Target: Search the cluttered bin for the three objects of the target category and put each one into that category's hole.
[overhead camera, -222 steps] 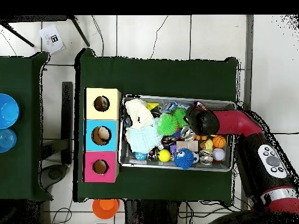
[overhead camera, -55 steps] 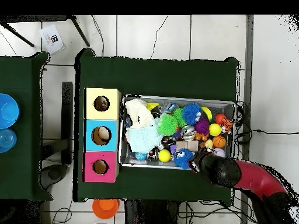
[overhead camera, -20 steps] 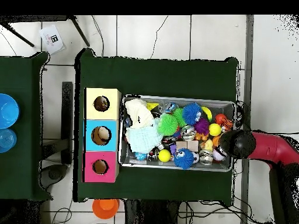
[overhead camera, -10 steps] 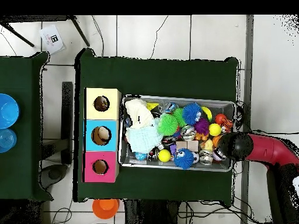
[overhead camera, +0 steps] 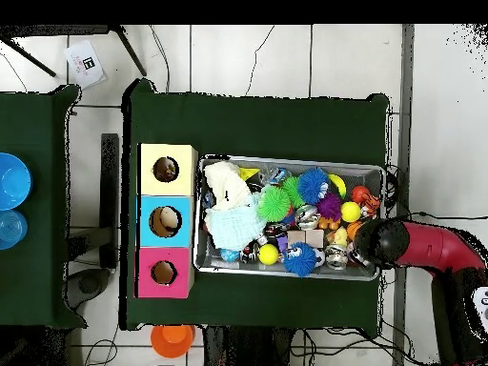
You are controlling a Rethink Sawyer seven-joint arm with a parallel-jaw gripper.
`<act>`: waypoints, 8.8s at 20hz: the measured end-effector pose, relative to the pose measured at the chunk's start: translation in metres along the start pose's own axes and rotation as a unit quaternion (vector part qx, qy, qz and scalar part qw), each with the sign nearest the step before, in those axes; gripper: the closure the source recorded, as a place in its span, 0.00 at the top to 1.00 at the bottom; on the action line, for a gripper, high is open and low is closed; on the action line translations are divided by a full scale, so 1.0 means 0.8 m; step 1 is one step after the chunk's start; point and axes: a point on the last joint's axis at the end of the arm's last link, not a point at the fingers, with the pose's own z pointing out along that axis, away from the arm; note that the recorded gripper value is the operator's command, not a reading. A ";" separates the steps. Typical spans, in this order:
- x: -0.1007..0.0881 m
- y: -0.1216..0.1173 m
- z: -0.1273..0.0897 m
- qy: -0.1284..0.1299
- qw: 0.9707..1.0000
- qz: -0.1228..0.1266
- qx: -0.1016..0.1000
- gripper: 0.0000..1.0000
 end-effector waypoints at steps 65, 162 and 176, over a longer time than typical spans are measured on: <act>0.034 -0.011 -0.028 -0.180 0.980 0.068 -0.049 0.00; -0.185 0.136 -0.070 -0.377 0.926 0.004 -0.021 1.00; -0.180 0.145 -0.045 -0.383 0.923 0.014 -0.029 1.00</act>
